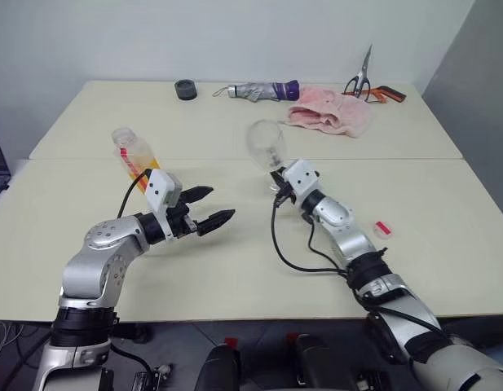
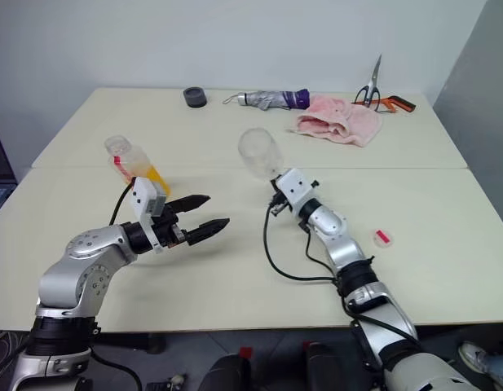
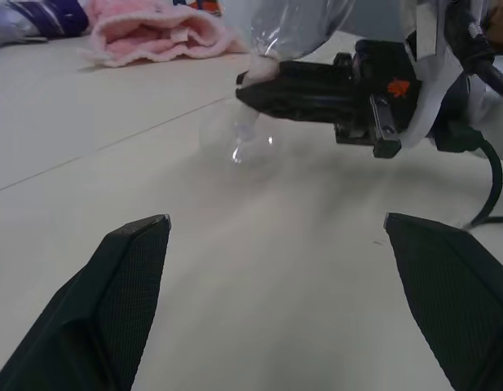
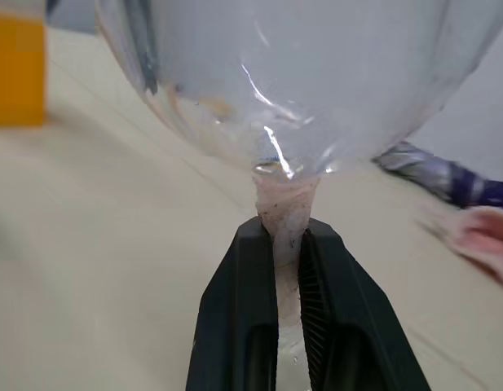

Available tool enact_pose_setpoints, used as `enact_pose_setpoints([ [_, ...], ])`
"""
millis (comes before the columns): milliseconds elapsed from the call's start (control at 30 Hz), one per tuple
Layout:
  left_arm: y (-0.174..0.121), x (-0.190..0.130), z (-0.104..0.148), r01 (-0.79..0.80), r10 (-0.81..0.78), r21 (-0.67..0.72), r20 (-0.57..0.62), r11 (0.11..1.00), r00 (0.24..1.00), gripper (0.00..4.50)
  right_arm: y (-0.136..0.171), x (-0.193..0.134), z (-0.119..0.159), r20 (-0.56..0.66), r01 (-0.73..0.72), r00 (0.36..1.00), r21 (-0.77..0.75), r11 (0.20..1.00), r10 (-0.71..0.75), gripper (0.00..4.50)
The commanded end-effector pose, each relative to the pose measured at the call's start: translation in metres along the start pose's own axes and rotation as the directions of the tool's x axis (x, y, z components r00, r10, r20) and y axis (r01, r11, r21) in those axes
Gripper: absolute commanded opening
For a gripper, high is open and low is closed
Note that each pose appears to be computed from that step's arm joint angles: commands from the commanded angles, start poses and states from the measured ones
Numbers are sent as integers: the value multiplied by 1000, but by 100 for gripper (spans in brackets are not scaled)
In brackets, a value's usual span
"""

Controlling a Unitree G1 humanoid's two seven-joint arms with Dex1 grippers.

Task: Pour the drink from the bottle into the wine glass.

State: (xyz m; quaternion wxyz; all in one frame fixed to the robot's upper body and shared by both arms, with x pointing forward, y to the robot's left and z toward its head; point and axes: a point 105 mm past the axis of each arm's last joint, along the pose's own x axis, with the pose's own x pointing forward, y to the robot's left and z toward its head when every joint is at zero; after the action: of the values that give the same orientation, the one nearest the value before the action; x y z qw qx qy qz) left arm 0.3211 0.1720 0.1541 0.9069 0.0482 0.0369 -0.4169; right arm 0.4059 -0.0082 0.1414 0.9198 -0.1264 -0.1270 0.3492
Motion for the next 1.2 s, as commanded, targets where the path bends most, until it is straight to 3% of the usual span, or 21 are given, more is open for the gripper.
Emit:
enact_pose_setpoints([
  [33,2,-8,15,-21,19,39,40,999,999,450,11,10,7,34,-44,999,97,994,41,9],
  [400,10,-15,24,-66,62,63,57,996,996,450,34,13,-15,-38,-105,993,128,986,110,9],
  [833,10,-30,69,-90,62,239,121,967,991,450,38,16,-22,-77,-108,989,212,971,127,9],
  [1200,5,-45,72,-122,101,213,105,969,989,450,41,18,-25,-97,-120,985,236,964,146,9],
])
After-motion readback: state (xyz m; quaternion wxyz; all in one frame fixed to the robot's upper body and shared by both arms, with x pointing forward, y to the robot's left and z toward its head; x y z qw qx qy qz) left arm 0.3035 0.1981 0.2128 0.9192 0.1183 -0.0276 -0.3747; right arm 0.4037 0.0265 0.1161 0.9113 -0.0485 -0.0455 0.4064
